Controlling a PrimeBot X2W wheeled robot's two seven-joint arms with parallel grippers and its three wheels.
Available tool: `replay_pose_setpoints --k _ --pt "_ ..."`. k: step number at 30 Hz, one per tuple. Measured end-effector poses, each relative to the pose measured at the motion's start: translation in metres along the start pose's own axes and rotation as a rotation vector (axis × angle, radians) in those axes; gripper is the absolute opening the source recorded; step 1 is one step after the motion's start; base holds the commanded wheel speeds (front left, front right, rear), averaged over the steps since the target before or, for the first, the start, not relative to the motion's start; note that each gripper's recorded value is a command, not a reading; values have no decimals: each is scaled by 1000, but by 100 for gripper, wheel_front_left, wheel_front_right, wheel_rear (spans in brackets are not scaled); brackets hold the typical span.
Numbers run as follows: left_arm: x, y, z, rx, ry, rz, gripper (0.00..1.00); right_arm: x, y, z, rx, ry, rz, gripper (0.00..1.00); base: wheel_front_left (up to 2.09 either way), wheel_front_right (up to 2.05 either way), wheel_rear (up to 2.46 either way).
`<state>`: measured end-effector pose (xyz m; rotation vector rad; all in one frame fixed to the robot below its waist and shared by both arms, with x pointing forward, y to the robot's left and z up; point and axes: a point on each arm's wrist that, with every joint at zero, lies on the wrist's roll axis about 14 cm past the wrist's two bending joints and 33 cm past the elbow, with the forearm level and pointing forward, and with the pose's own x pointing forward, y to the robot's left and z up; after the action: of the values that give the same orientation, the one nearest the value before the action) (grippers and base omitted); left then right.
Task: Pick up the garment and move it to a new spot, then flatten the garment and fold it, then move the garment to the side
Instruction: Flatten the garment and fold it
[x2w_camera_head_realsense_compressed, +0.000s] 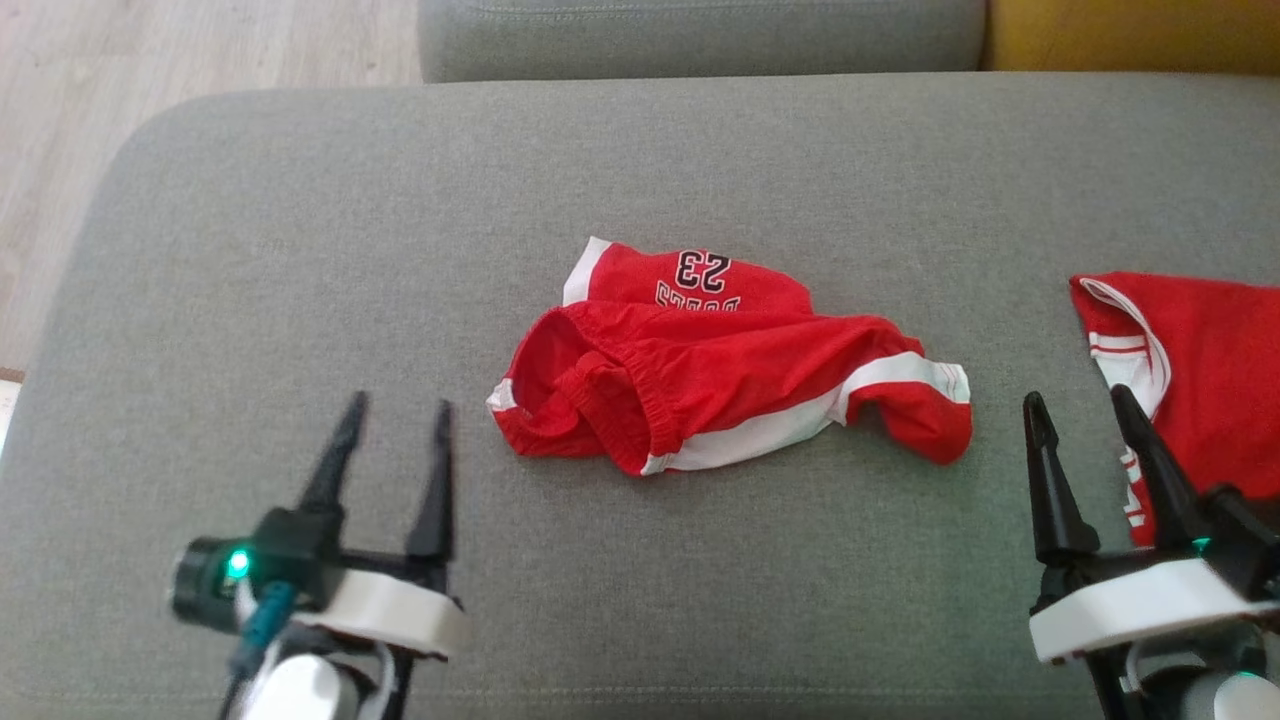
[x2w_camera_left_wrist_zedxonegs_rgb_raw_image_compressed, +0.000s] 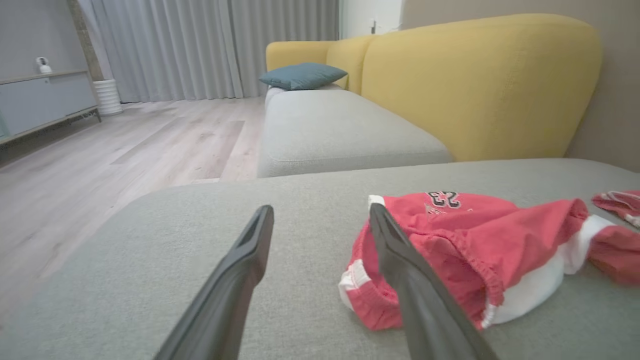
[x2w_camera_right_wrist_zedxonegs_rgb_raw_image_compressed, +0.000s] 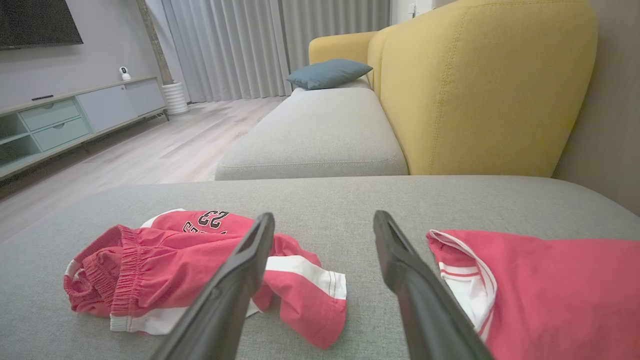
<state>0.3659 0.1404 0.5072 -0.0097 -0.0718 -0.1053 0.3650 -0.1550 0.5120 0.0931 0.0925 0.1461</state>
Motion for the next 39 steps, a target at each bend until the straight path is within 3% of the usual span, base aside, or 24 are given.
replay_pose_setpoints --k 7,14,19,24,25,27,33,39 --pt "10 -56 -10 -30 51 -216 100 5 0 -11 6 39 2 100 0 0 0" --pt "20 -110 -53 -82 252 -406 100 15 -3 -23 14 73 -5 100 0 0 0" --pt "18 -127 -90 -81 392 -485 100 21 -13 -30 21 93 -33 100 0 0 0" --pt "28 -135 -107 -78 433 -520 100 18 -25 -44 31 131 -72 100 0 0 0" --pt "30 -136 -110 -76 439 -523 96 18 -27 -47 31 138 -79 100 0 0 0" --pt "32 -137 -117 -74 458 -537 0 18 -32 -51 34 151 -92 100 0 0 0" --pt "31 -138 -127 -90 489 -541 0 24 -39 -69 41 227 -106 100 0 0 0" --pt "40 -134 -126 -94 467 -524 0 51 -29 -86 40 325 -13 100 0 0 0"
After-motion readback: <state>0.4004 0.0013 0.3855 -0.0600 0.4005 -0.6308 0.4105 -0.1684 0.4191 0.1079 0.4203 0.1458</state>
